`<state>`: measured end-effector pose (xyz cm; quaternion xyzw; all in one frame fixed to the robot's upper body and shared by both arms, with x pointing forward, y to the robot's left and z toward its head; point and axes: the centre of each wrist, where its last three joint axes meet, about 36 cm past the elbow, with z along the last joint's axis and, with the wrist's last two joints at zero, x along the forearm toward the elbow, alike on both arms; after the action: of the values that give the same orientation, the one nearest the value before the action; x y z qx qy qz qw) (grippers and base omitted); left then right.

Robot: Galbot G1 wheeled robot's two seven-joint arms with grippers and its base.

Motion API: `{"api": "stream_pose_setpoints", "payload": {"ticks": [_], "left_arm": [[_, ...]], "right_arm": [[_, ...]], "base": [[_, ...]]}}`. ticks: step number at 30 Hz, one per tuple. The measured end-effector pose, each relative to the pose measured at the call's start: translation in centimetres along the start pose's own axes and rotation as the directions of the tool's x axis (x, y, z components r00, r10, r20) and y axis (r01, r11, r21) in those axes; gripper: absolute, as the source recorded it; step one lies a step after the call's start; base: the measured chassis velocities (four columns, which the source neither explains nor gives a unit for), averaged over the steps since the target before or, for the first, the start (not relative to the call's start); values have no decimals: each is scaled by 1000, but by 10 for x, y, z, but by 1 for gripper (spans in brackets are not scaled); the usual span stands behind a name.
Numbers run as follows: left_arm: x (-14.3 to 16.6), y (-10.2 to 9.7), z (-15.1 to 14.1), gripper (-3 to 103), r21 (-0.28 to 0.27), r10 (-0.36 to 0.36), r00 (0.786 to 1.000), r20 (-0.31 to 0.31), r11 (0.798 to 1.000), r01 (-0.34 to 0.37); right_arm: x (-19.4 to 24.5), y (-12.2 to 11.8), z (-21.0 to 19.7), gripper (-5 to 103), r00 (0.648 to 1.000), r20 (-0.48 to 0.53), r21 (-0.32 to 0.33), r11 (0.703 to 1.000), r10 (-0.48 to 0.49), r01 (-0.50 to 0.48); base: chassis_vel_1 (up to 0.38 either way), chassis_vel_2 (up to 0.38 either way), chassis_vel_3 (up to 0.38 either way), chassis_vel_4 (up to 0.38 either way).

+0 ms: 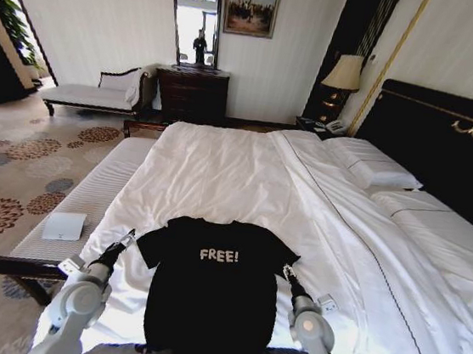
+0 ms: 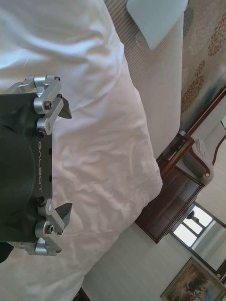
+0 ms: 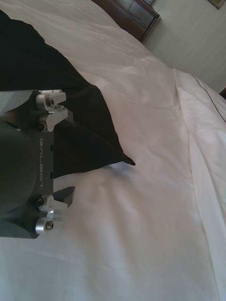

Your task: Fold the clothes on the bed.

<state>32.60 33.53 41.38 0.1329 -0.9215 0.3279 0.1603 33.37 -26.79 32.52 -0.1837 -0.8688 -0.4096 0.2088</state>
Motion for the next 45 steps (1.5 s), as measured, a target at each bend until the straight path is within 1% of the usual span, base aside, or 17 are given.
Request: {"api": "stream_pose_setpoints", "payload": {"ticks": [2, 3, 5, 6, 8, 9, 10, 11, 12, 13, 15, 17, 24, 26, 32, 45], "left_arm": [[0, 0, 0, 100, 1, 0, 1000, 0, 1000, 0], [0, 0, 0, 100, 1, 0, 1000, 0, 1000, 0], [-1, -1, 3, 100, 9, 1, 1000, -5, 1000, -1], [-2, -3, 6, 100, 14, 2, 1000, -9, 1000, -2], [-2, -4, 7, 100, 17, 3, 1000, -11, 1000, -3], [-2, -4, 7, 100, 17, 3, 1000, -11, 1000, -3], [-2, -4, 8, 100, 18, 3, 1000, -10, 1000, -3], [-2, -4, 8, 100, 18, 3, 1000, -10, 1000, -2], [-2, -4, 7, 100, 19, 3, 1000, -10, 1000, -2], [-2, -4, 7, 100, 19, 3, 1000, -10, 1000, -2], [-1, -4, 7, 100, 20, 0, 1000, -8, 1000, 0], [-1, -3, 8, 100, 22, -2, 1000, -8, 1000, 2], [1, -2, 8, 100, 24, -7, 1000, -7, 1000, 8], [1, -2, 8, 100, 23, -7, 1000, -7, 1000, 7], [3, -3, 7, 100, 21, -4, 1000, -5, 1000, 4], [4, -1, 4, 100, 23, -3, 1000, -3, 1000, 3]], "right_arm": [[0, 0, 2, 62, 1000, -2, -4, 1000, 0, 0], [0, 0, 2, 62, 1000, -2, -4, 1000, 0, 0], [0, 0, 3, 51, 1000, -3, -6, 1000, 0, 0], [1, -1, 4, 40, 1000, -2, -4, 1000, 3, -3], [1, -1, 4, 30, 1000, -1, -3, 1000, 5, -5], [1, -1, 4, 30, 1000, -1, -3, 1000, 5, -5], [1, -2, 4, 24, 1000, 0, -4, 1000, 7, -7], [1, -2, 4, 24, 1000, 0, -6, 1000, 7, -7], [1, -2, 4, 19, 1000, -1, -7, 1000, 7, -7], [1, -2, 4, 19, 1000, -1, -7, 1000, 7, -7], [2, -2, 6, 8, 1000, -3, -12, 1000, 6, -6], [2, -1, 7, 1, 1000, -5, -13, 1000, 6, -6], [8, -2, 11, 0, 1000, -2, 6, 1000, 16, -16], [9, -5, 11, 0, 1000, 3, 21, 999, 27, -27], [15, -9, 10, 0, 999, 6, 33, 999, 42, -43], [27, -9, 13, 0, 999, -4, 34, 998, 52, -52]], "base": [[0, 0, 0, 0], [0, 0, 0, 0], [0, 0, 0, 0], [0, 0, 0, 0], [0, 0, 0, 0], [0, 0, 0, 0], [0, 0, 0, 0], [0, 0, 0, 0], [0, 0, 0, 0], [0, 0, 0, 0], [0, 0, 0, 0], [0, 0, 0, 0], [0, 0, 0, 0], [0, 0, 0, 0], [0, 0, 0, 0], [0, 0, 0, 0]]}}
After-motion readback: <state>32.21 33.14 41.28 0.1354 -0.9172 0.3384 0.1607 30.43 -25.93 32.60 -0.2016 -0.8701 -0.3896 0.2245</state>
